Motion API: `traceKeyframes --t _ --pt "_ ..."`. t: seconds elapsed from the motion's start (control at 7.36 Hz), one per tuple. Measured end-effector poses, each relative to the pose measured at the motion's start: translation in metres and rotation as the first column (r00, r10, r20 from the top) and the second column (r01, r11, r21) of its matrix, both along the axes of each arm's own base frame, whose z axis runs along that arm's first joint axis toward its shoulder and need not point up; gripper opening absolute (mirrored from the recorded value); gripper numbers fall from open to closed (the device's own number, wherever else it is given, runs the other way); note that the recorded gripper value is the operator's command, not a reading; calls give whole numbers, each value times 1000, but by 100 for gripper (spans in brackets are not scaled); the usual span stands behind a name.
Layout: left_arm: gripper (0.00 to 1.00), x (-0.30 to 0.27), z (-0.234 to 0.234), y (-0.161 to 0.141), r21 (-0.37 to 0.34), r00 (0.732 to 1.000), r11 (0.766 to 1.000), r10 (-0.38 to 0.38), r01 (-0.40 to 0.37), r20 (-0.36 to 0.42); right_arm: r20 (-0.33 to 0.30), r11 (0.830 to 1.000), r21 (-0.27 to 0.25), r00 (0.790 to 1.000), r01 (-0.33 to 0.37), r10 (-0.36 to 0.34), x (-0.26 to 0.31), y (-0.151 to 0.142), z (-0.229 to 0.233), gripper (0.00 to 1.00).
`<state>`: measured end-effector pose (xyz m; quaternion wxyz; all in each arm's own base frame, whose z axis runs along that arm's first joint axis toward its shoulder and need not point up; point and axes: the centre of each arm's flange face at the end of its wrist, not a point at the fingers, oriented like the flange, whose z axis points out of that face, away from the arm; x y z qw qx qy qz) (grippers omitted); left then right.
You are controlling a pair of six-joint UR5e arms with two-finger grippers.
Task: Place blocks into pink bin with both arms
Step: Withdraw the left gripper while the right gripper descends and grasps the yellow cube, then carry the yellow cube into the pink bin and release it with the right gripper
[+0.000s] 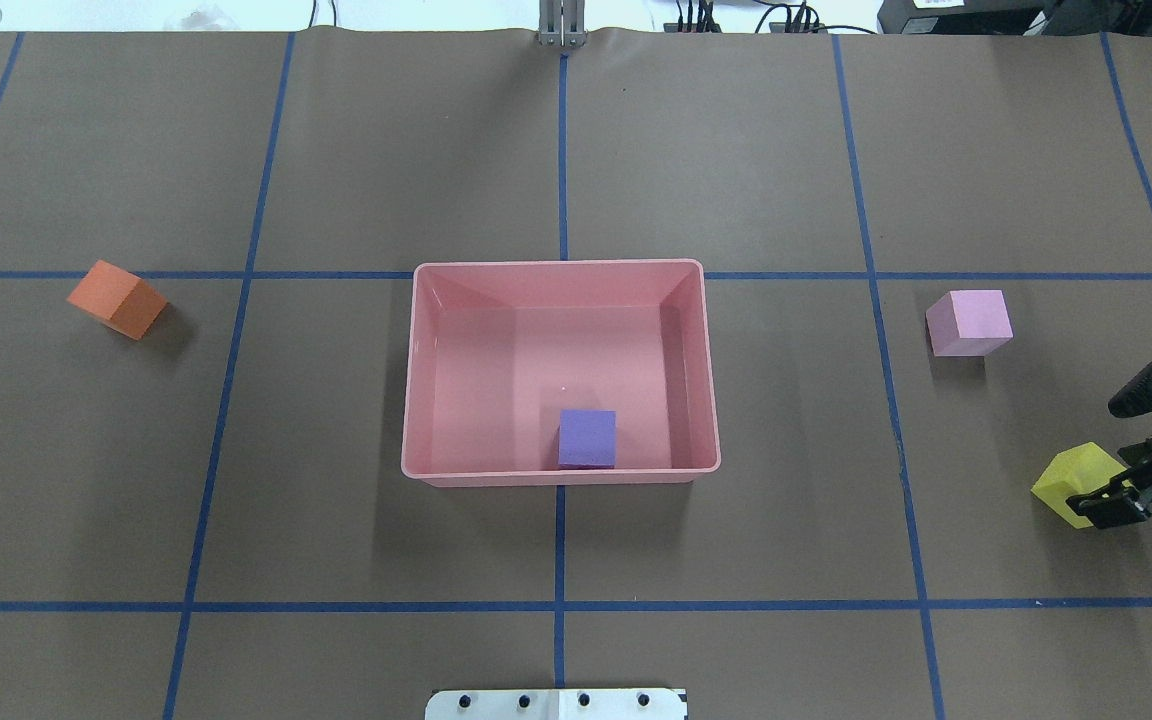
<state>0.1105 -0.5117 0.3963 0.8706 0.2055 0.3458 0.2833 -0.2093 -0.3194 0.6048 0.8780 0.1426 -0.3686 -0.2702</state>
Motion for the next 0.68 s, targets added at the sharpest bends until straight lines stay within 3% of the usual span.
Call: traceKeyframes --t 0.14,0.54,0.68 --pt "100 0 0 0 0 1000 1000 0 0 0 1 1000 -10 1000 -11 11 -4 -1 0 0" --pt "100 -1 -1 0 0 1000 1000 -4 4 -1 29 999 -11 999 -35 36 -12 -8 -17 0" --pt "100 -2 -1 0 -1 1000 1000 -7 7 -1 68 996 -30 994 -82 84 -18 -20 -38 0"
